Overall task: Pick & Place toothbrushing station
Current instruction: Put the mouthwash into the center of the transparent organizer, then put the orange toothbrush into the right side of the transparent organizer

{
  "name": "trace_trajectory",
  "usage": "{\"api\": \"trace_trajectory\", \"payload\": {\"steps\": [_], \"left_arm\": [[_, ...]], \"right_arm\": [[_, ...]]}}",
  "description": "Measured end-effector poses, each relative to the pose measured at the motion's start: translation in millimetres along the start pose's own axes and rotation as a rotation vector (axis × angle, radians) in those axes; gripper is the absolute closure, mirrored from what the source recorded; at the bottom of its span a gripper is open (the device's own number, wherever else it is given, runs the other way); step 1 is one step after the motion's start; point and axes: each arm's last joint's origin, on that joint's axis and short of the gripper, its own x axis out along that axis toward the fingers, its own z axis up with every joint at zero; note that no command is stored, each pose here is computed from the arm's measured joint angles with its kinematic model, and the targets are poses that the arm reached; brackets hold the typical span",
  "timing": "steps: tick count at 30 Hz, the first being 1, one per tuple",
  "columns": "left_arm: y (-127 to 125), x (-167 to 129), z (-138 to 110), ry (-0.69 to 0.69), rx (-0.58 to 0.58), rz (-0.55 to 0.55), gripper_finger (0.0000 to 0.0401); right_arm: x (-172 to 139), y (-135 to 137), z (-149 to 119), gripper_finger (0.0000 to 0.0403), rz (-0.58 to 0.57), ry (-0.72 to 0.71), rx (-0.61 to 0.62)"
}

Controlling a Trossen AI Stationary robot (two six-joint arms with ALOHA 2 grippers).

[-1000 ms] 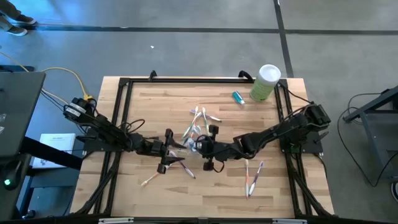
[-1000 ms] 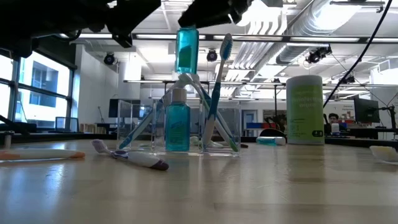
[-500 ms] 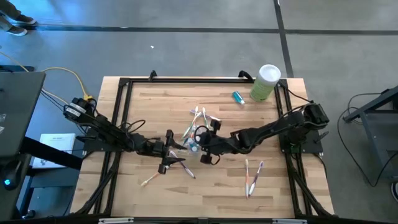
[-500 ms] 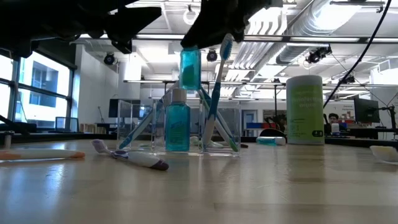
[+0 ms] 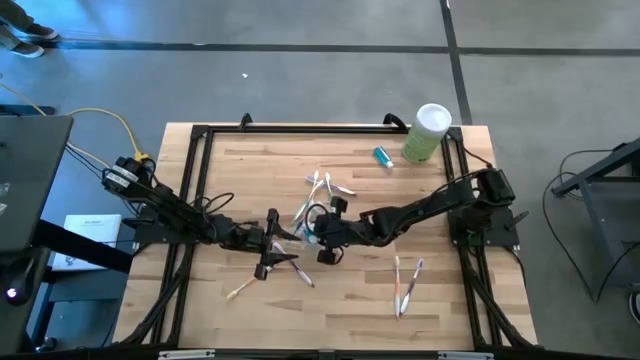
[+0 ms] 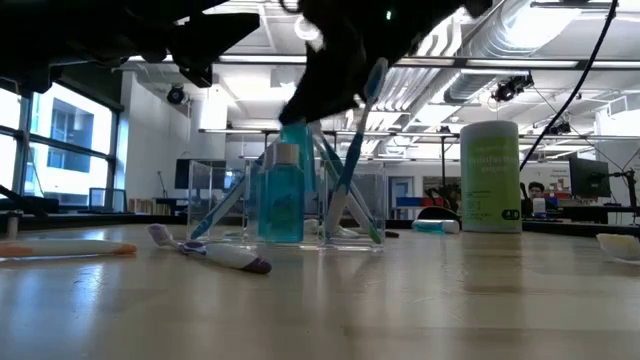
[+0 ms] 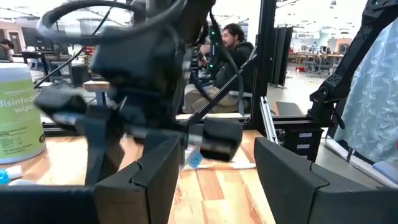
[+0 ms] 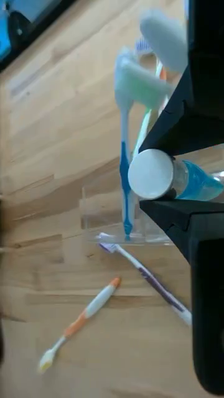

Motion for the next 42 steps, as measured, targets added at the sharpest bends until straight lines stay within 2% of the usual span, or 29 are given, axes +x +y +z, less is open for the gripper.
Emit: {"api": "trace_trajectory", "payload": {"steps": [12, 16, 20, 24, 28, 33, 39, 42], "left_arm": [[0.0, 0.1, -2.3, 0.023, 0.006, 0.0, 0.0198], [0.0, 0.0, -3.4, 0.035, -0.071, 0.001, 0.0198], [0.3, -1.6, -3.0, 0.076, -0.115, 0.001, 0.0198], [-2.7, -7.5, 2.3, 0.142, -0.115, -0.011, 0.0198], [-11.7, -19.9, 9.5, 0.234, -0.091, -0.022, 0.0198], [-24.9, -38.6, 13.7, 0.404, -0.104, 0.01, 0.0198], [-46.7, -55.2, 13.9, 0.572, -0.049, -0.031, 0.0198], [-57.7, -60.6, 14.6, 0.592, -0.118, -0.056, 0.0198]], "right_arm": [[0.3, -2.5, -1.4, 0.0201, -0.017, 0.015, -0.003], [-2.4, -2.9, 0.6, 0.0178, -0.011, 0.008, -0.045], [-14.8, -3.0, 10.7, 0.0172, 0.021, -0.036, -0.068], [-43.5, -0.7, 21.3, 0.0171, 0.069, -0.062, -0.107], [-83.6, -1.2, 26.5, 0.0171, 0.118, -0.035, -0.086], [-119.6, 2.3, 18.1, 0.017, 0.164, 0.065, -0.026], [-129.0, 17.0, 0.9, 0.017, 0.158, 0.163, -0.033], [-124.6, 24.3, -6.1, 0.017, 0.151, 0.191, -0.045]]}}
